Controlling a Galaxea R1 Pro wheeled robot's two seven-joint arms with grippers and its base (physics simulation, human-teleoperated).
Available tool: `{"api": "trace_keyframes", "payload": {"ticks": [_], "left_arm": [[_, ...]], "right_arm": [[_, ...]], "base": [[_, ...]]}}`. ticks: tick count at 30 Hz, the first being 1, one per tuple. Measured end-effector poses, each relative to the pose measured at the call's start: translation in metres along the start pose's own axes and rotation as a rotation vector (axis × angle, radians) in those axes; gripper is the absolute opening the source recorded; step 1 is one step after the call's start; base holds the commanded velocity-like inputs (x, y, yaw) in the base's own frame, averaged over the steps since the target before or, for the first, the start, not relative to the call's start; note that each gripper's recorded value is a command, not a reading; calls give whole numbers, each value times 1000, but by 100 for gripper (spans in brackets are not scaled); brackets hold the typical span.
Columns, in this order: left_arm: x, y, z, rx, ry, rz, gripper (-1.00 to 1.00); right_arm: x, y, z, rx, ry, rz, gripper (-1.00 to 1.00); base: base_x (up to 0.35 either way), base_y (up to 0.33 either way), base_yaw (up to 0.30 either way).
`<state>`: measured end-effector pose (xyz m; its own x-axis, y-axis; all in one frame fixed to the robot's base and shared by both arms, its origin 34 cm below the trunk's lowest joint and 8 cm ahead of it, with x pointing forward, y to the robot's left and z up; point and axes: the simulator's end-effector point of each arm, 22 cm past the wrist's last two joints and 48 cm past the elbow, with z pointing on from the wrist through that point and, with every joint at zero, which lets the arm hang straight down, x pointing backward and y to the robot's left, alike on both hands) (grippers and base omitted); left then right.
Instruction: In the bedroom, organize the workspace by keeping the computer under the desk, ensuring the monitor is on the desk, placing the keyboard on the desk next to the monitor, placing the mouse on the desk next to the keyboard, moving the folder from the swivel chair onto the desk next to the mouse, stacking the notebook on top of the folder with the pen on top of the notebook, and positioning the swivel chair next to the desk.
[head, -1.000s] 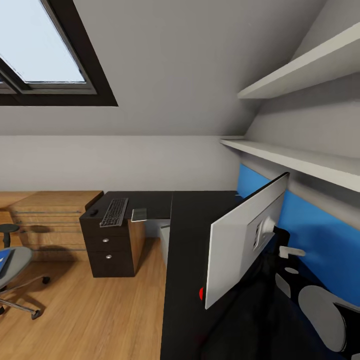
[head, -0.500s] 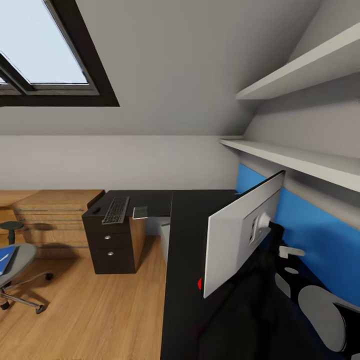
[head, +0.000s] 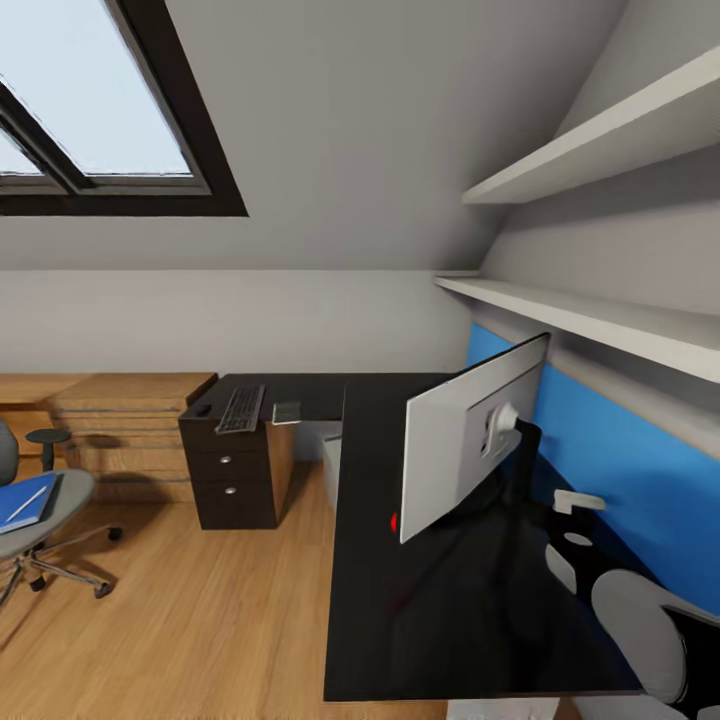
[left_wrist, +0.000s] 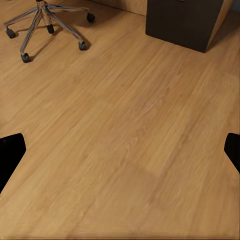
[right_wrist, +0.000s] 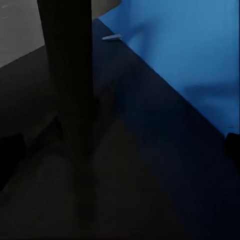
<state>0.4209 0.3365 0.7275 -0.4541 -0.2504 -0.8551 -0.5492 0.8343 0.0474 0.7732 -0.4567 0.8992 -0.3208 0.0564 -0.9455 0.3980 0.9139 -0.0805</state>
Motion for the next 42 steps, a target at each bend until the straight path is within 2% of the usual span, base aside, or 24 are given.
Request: {"api": "trace_keyframes", "payload": {"ticks": [3, 6, 7, 8, 11, 13, 14, 15, 17, 19, 29, 31, 32, 34, 42], "left_arm": [[0, 0, 0, 0, -1, 1, 100], [0, 0, 0, 1, -1, 0, 100], [0, 0, 0, 0, -1, 0, 100], [0, 0, 0, 0, -1, 1, 100], [0, 0, 0, 1, -2, 2, 100], [0, 0, 0, 1, -1, 2, 100], [0, 0, 0, 1, -1, 2, 100], [0, -1, -1, 1, 0, 1, 100], [0, -1, -1, 2, 1, 1, 100], [0, 0, -1, 1, 0, 2, 100], [0, 0, 0, 1, 1, 2, 100], [0, 0, 0, 1, 1, 2, 100], [0, -1, 0, 2, 1, 2, 100], [0, -1, 0, 2, 0, 2, 100], [1, -1, -1, 3, 0, 3, 100]], "right_arm": [[-21, 15, 0, -12, -40, 16, 100], [-44, 42, -4, -37, -66, 36, 100], [-61, 64, -11, -56, -70, 45, 100], [-65, 70, -20, -55, -80, 54, 100], [-50, 53, -72, -17, -120, 73, 100], [-25, 48, -125, -12, -128, 64, 100], [-25, 52, -137, -20, -137, 60, 100], [-28, 72, -160, -63, -153, 40, 100], [-24, 95, -175, -109, -150, 16, 100], [-15, 111, -184, -135, -136, -2, 100], [-14, 123, -192, -150, -137, -12, 100], [-18, 127, -195, -160, -148, -11, 100], [-27, 138, -201, -185, -169, -14, 100], [-29, 146, -205, -201, -177, -20, 100], [-39, 154, -211, -221, -222, -13, 100]], "base": [[-57, 0, 0], [-17, 0, 0], [-5, 0, 0], [-3, 0, 0], [-2, 0, 0], [0, 0, 0], [0, 0, 0], [0, 0, 0], [0, 0, 0], [0, 0, 0], [-39, 119, 0], [-84, 288, 0], [-88, 307, 0], [-89, 309, 0], [0, 135, 0]]}}
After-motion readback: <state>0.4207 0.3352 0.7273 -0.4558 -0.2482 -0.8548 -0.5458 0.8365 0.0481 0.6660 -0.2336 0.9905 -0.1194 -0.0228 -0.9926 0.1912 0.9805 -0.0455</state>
